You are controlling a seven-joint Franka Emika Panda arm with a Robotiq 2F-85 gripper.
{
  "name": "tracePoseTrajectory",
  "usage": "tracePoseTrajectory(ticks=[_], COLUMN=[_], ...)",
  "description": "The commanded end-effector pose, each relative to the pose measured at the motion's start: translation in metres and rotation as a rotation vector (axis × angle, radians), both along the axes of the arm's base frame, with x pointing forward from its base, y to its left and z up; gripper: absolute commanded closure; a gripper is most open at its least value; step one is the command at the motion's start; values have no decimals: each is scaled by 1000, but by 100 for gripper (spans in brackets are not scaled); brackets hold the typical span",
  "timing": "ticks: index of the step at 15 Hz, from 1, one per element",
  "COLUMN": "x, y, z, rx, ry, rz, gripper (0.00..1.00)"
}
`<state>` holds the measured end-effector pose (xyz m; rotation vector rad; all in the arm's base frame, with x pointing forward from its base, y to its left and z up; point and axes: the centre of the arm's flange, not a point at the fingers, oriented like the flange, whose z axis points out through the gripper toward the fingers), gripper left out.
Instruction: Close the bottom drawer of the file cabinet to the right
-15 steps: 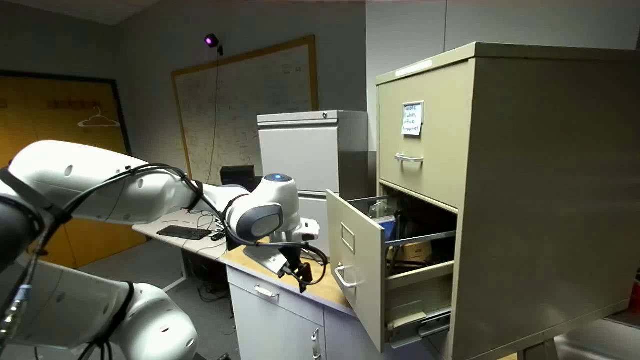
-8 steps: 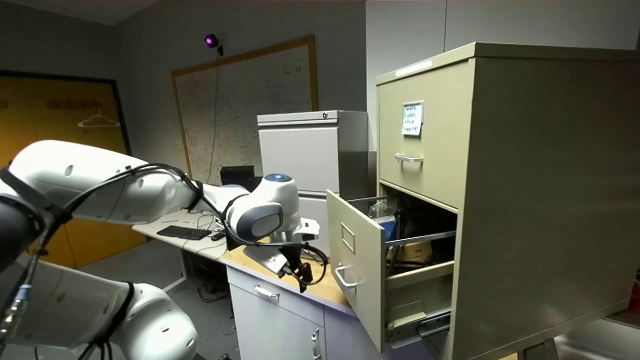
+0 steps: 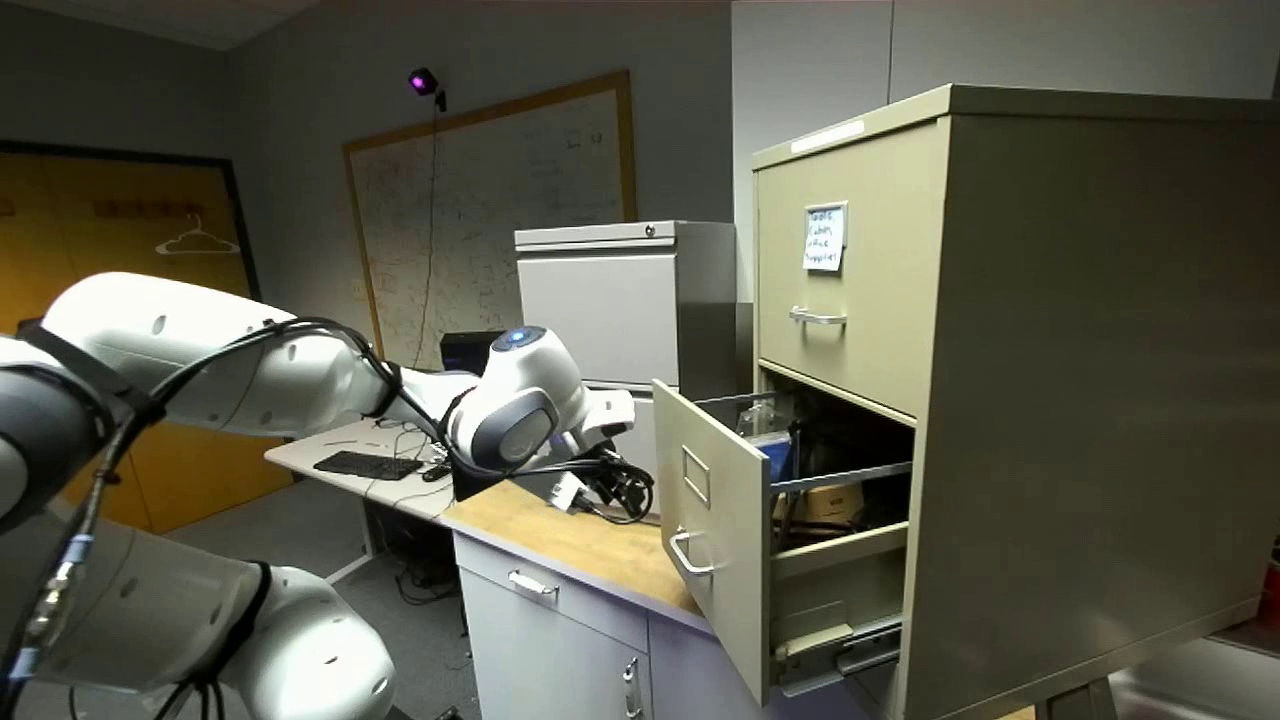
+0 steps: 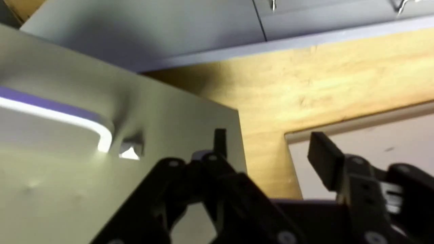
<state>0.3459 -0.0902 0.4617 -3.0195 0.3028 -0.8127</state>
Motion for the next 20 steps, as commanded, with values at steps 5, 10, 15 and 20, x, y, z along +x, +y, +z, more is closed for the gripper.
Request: tracePoseTrajectory(ticks=[5,10,15,20], x=[15,19,60,110], y=[-24,-55,-47,-44], z=[25,28,20,3], rx=[-82,-91,-85,-136], ry=[-265,-350,-501,-562], rz=[-224,-369,-447,-520], gripper=[95,99,99,99])
